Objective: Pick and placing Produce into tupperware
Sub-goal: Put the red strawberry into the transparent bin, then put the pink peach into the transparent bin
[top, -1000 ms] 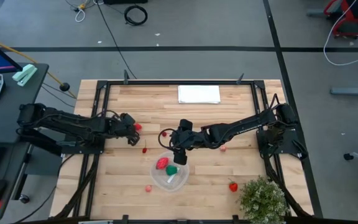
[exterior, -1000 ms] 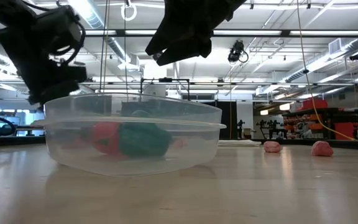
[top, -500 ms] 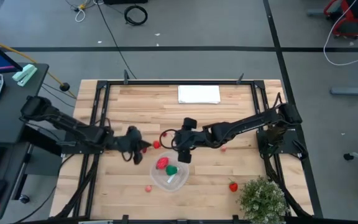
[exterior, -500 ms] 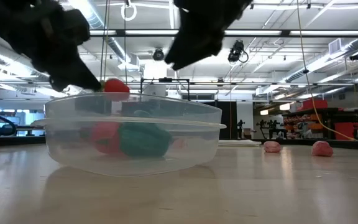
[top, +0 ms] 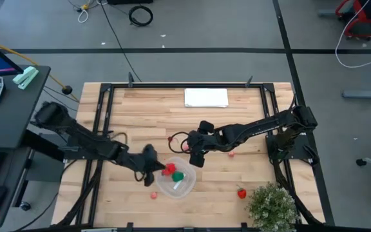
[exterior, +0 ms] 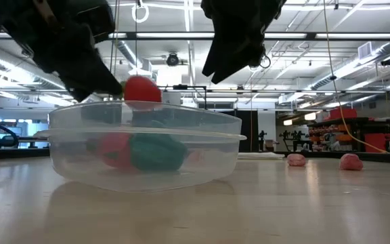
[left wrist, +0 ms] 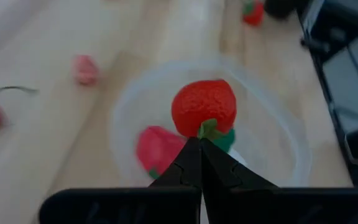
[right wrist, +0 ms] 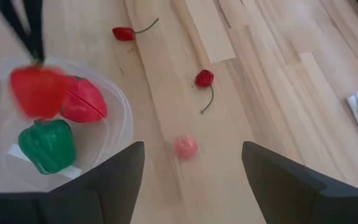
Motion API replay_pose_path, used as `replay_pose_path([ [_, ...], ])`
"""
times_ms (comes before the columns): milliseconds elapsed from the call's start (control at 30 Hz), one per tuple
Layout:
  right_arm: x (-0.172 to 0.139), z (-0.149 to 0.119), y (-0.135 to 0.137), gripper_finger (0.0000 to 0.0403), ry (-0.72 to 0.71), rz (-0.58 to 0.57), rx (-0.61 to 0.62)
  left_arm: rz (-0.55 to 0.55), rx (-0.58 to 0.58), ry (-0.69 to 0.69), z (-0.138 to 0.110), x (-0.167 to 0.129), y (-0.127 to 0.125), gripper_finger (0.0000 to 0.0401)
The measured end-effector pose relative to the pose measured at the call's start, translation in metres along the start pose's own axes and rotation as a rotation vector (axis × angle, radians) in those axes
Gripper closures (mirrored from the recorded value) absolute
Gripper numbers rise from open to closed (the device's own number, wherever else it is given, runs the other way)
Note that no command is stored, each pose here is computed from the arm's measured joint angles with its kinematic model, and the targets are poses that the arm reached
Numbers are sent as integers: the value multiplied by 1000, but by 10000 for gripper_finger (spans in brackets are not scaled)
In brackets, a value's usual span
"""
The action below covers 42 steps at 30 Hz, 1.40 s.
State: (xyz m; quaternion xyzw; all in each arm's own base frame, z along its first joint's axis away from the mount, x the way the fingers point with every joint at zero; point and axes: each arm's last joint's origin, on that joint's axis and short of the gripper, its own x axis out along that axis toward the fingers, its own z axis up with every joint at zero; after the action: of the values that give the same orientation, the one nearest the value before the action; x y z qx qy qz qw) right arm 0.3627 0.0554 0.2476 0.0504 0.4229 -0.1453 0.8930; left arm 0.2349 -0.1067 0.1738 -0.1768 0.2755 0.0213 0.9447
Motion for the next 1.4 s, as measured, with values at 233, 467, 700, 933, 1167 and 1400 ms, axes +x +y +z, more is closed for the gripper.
replay_pose_path([
  [233, 0, 0, 0, 123, -1, 0, 7, 40, 253, 35, 23, 37, -18, 359],
  [467, 0, 0, 0, 123, 2, -1, 6, 182, 277, 218, 49, 39, -16, 286],
  [700, 4, -4, -2, 123, -10, -46, 13, 308, 250, 390, 59, 28, -7, 254],
  [933, 38, -23, -29, 123, -19, -71, 97, 552, 313, 540, 72, 10, 12, 268],
  [1167, 67, -38, -60, 127, -51, 99, 217, 666, 331, 640, 89, -6, 24, 272],
  [1400, 73, -54, -59, 139, -39, 137, 232, 809, 373, 599, 108, -46, 34, 291],
])
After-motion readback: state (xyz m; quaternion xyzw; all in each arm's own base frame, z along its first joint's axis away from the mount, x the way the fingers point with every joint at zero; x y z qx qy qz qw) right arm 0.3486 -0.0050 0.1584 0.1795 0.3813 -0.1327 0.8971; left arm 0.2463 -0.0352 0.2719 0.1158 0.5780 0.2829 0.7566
